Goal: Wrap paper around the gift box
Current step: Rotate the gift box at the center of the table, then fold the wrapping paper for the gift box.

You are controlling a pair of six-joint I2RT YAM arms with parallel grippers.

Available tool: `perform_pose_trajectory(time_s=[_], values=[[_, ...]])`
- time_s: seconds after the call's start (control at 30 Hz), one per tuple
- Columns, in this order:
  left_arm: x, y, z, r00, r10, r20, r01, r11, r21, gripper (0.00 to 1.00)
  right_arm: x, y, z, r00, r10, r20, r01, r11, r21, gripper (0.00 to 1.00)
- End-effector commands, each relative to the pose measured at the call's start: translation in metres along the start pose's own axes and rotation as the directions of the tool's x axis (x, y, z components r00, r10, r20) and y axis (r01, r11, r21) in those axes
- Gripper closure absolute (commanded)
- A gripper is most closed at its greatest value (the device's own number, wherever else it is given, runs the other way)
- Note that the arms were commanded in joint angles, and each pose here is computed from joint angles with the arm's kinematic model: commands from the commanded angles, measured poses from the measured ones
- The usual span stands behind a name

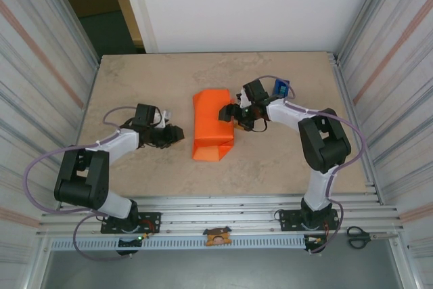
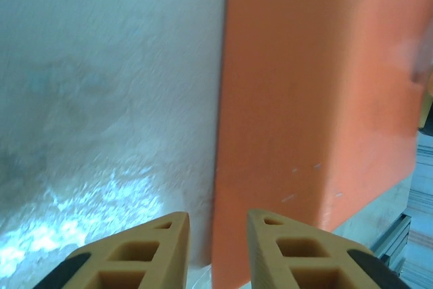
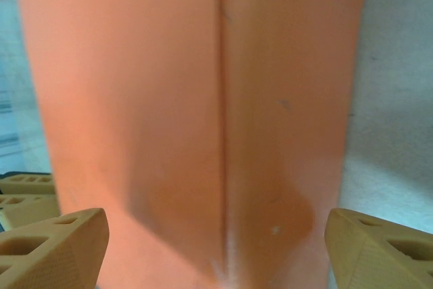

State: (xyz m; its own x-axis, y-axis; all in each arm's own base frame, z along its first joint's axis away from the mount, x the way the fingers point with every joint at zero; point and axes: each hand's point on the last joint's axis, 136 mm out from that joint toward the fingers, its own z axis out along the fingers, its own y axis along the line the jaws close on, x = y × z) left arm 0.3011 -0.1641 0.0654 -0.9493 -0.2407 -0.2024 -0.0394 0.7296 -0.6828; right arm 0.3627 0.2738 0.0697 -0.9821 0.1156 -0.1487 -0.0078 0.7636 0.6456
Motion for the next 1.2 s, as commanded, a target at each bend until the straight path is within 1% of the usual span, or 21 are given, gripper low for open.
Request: perform_pose_trajectory(time_s=[0.0, 0.1, 0.17, 0.27, 0.37, 0.5, 0.67, 0.7, 1.03, 1.17], values=[[0.003, -0.002, 0.003, 1.0, -0.014, -0.012, 0.015, 0.999, 0.038, 0.72, 0.009, -0.012, 0.007, 0.999, -0.001, -0.045, 0.004, 0.998, 0.063, 0.18], [0.007, -0.001, 0.008, 0.999, -0.033, -0.035, 0.035, 0.998, 0.057, 0.75, 0.012, -0.022, 0.007, 0.999, 0.014, -0.042, -0.009, 0.995, 0.1, 0.18], [0.011, -0.003, 0.011, 0.998, -0.039, -0.058, 0.043, 0.997, 0.069, 0.78, 0.014, -0.024, 0.008, 0.999, 0.027, -0.046, -0.023, 0.995, 0.095, 0.18], [0.018, 0.004, 0.013, 0.996, -0.06, -0.067, 0.062, 0.997, 0.04, 0.8, 0.016, -0.026, 0.011, 0.998, 0.029, -0.051, -0.024, 0.995, 0.094, 0.19], [0.025, 0.012, 0.017, 0.991, -0.106, -0.081, 0.108, 0.994, 0.014, 0.8, 0.015, -0.025, 0.013, 0.998, 0.044, -0.048, -0.039, 0.995, 0.09, 0.19], [0.041, 0.014, 0.022, 0.985, -0.138, -0.1, 0.138, 0.99, -0.009, 0.82, 0.015, -0.028, 0.011, 0.998, 0.06, -0.035, -0.056, 0.993, 0.104, 0.19], [0.053, 0.007, 0.031, 0.984, -0.127, -0.127, 0.13, 0.992, 0.012, 0.82, 0.017, -0.029, 0.011, 0.997, 0.064, -0.034, -0.06, 0.992, 0.107, 0.19], [0.055, 0.008, 0.032, 0.983, -0.131, -0.127, 0.133, 0.991, 0.001, 0.82, 0.017, -0.031, 0.011, 0.997, 0.069, -0.031, -0.065, 0.992, 0.108, 0.19], [0.055, -0.005, 0.041, 0.985, -0.133, -0.108, 0.137, 0.99, 0.037, 0.81, 0.018, -0.029, 0.01, 0.997, 0.076, -0.021, -0.074, 0.992, 0.098, 0.19], [0.049, -0.009, 0.041, 0.986, -0.148, -0.072, 0.152, 0.987, 0.055, 0.81, 0.019, -0.03, 0.01, 0.997, 0.075, -0.016, -0.073, 0.992, 0.105, 0.19]])
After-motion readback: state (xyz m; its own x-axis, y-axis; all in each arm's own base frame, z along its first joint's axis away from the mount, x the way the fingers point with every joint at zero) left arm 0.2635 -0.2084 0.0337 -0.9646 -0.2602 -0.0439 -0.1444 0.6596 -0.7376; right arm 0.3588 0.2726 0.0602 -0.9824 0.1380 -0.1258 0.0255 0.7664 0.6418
